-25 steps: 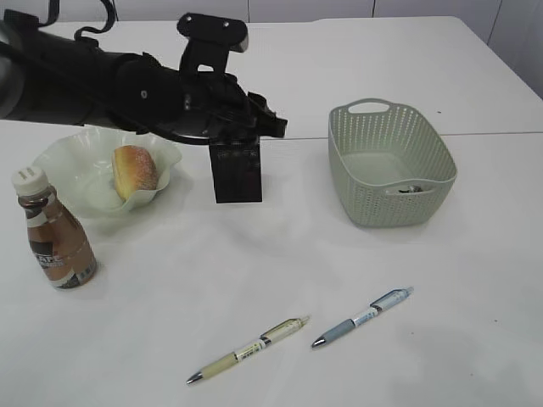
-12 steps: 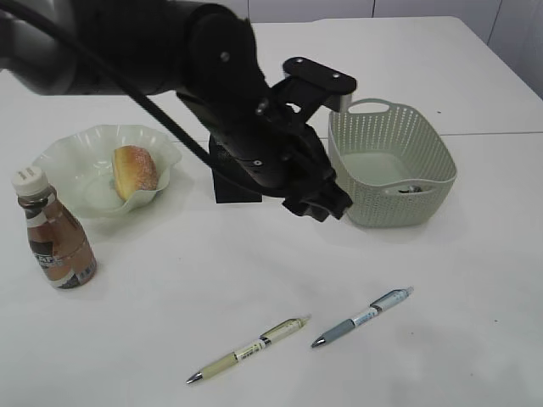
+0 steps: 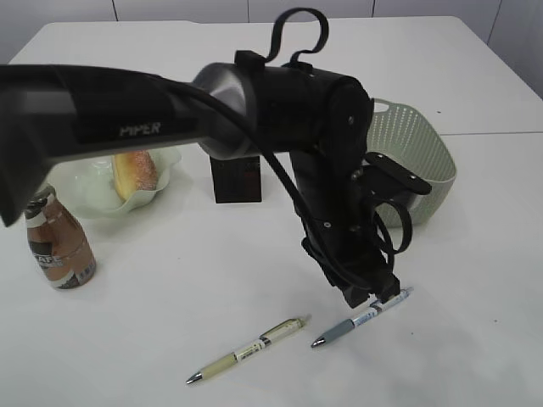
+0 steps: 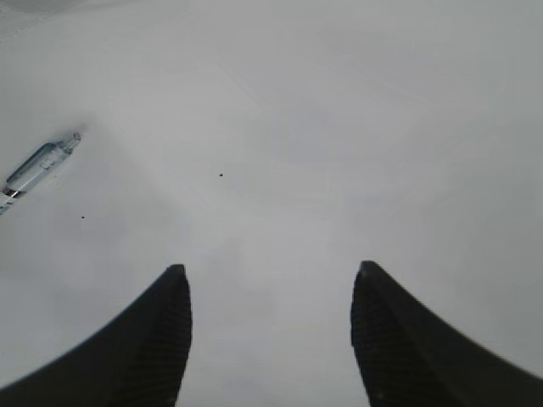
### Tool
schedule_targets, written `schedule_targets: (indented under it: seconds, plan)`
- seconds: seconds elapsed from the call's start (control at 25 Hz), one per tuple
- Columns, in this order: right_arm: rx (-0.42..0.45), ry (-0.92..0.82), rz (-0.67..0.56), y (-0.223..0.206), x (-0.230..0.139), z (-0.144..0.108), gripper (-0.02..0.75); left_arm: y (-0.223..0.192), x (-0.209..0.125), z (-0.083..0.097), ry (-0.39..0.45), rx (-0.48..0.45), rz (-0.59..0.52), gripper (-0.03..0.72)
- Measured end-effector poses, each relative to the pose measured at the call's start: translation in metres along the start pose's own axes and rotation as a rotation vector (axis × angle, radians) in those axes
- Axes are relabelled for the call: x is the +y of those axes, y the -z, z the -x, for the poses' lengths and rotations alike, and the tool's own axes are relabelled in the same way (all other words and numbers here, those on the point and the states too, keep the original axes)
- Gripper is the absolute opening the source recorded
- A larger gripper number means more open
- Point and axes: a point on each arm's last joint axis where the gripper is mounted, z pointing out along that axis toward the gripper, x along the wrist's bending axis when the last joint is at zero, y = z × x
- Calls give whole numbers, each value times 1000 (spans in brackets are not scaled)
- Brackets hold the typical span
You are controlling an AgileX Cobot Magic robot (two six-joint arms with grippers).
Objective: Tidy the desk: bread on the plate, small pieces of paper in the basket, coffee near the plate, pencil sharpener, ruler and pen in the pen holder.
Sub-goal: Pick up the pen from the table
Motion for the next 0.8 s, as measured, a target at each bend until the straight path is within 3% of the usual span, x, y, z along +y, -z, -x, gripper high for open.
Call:
schedule_targets:
  seconds: [0.28, 0.8]
  plan:
    - [0, 0, 0, 0, 0, 0, 439, -16, 16, 12, -38, -32, 12, 276]
    - [2, -1, 0, 0, 0, 0, 439, -35, 23, 9, -47, -42, -13, 254]
